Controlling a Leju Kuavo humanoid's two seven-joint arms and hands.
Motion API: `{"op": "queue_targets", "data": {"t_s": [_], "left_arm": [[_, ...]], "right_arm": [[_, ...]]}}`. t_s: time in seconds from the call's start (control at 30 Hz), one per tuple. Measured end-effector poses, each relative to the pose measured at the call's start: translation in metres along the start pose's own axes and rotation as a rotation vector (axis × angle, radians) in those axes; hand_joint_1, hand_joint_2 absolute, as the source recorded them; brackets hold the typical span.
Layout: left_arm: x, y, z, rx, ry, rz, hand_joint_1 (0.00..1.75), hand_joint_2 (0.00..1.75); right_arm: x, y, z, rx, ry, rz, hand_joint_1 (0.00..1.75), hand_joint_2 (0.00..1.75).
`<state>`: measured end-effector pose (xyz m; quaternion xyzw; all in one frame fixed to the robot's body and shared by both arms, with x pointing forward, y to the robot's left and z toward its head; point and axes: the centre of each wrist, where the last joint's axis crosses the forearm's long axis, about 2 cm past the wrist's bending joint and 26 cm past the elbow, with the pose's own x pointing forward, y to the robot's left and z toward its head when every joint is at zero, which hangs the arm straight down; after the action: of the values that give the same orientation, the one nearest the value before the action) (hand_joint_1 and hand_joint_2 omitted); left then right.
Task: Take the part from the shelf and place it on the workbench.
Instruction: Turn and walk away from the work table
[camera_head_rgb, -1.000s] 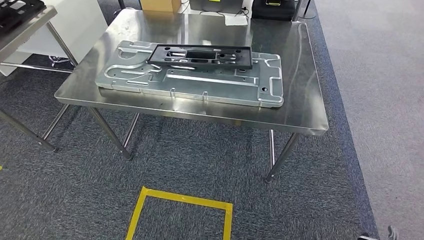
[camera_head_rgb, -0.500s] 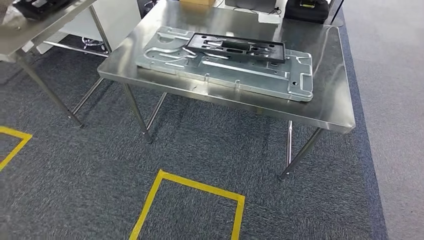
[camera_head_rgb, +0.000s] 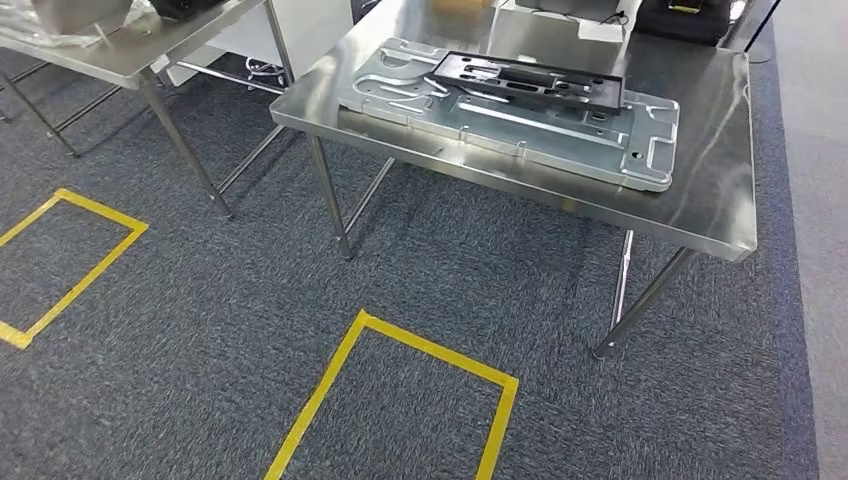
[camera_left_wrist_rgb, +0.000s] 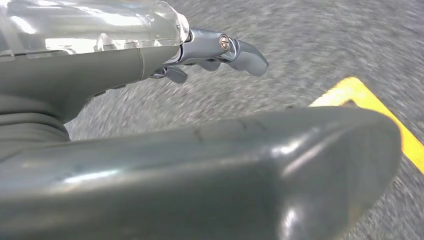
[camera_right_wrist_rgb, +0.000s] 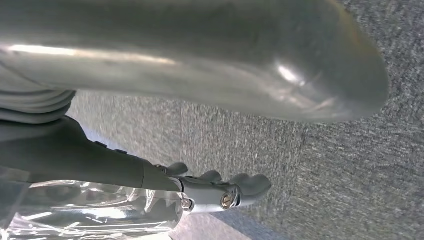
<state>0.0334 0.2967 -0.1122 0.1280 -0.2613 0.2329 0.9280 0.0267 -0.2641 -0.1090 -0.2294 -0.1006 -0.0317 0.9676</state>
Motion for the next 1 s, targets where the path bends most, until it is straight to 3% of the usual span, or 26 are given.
{"op": "queue_targets", "data": {"t_s": [1.0], "left_arm": [[-0.003,-0.003,0.002,0.009,0.029,-0.056,0.00,0.00]], "right_arm": [[-0.005,0.013,0.008,0.088,0.018,0.043,0.00,0.00]]}}
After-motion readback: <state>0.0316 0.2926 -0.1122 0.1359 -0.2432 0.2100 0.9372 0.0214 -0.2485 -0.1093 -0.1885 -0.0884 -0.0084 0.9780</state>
